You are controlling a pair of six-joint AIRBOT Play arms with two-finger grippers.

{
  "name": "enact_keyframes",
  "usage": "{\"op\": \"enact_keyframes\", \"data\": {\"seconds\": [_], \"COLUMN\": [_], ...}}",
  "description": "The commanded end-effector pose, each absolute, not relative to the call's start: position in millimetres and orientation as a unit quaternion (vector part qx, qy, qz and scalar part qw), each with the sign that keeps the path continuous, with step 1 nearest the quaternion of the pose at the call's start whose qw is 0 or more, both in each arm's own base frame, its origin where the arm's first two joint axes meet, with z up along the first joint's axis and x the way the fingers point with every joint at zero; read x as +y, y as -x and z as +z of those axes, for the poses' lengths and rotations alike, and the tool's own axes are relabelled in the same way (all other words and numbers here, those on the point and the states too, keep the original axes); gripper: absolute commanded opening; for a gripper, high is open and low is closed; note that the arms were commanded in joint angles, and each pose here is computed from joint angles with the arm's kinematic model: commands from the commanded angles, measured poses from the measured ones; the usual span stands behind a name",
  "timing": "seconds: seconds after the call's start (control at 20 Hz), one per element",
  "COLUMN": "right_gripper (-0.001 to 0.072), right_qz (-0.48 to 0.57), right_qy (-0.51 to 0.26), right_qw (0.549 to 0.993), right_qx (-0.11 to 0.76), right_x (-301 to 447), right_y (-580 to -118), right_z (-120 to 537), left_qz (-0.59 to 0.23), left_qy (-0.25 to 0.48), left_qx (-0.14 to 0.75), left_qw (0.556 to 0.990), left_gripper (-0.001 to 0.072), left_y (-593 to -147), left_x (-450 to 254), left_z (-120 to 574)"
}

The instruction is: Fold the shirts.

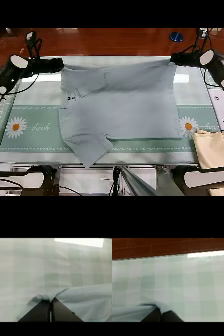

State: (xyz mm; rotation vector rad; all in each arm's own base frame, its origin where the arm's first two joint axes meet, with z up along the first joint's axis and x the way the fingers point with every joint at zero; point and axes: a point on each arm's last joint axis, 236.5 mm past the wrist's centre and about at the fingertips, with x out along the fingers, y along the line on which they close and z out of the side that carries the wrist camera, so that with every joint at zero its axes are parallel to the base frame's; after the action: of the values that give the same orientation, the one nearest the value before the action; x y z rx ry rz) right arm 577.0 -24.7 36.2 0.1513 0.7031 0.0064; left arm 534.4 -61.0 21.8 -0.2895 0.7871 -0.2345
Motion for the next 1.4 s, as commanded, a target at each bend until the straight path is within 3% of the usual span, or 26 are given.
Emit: {"op": "enact_keyframes", "data": {"seconds": [0.0, 0.3, 0.45, 0.6, 0.85, 1.25, 1.3, 1.35], "right_gripper": [0.0031, 0.0031, 0.0031, 0.0031, 0.0031, 0.0033, 0.0044, 0.0145], "right_qz": [0.007, 0.039, 0.043, 0.042, 0.043, 0.028, 0.031, 0.036], "right_qy": [-0.068, -0.091, -0.097, -0.103, -0.104, -0.092, -0.096, -0.104], "right_qw": [0.929, 0.820, 0.784, 0.779, 0.775, 0.770, 0.771, 0.771], "right_qx": [0.365, 0.564, 0.612, 0.617, 0.622, 0.630, 0.629, 0.627], "right_x": [-26, -31, -30, -27, -27, -36, -34, -30], "right_y": [-571, -463, -437, -434, -434, -430, -431, -432], "right_z": [32, 15, -7, -27, -35, -39, -39, -37], "left_qz": [-0.154, -0.210, -0.225, -0.223, -0.202, -0.103, -0.106, -0.113], "left_qy": [0.111, 0.180, 0.174, 0.174, 0.173, 0.108, 0.114, 0.120], "left_qx": [0.430, 0.591, 0.608, 0.612, 0.681, 0.724, 0.723, 0.720], "left_qw": [0.883, 0.758, 0.741, 0.739, 0.682, 0.673, 0.674, 0.674], "left_gripper": [0.0017, 0.0016, 0.0016, 0.0017, 0.0016, 0.0018, 0.0028, 0.0125], "left_y": [-516, -412, -401, -408, -385, -371, -372, -373], "left_x": [-76, -77, -88, -97, -95, -43, -46, -50], "left_z": [0, 24, 22, 5, -34, -57, -56, -55]}}
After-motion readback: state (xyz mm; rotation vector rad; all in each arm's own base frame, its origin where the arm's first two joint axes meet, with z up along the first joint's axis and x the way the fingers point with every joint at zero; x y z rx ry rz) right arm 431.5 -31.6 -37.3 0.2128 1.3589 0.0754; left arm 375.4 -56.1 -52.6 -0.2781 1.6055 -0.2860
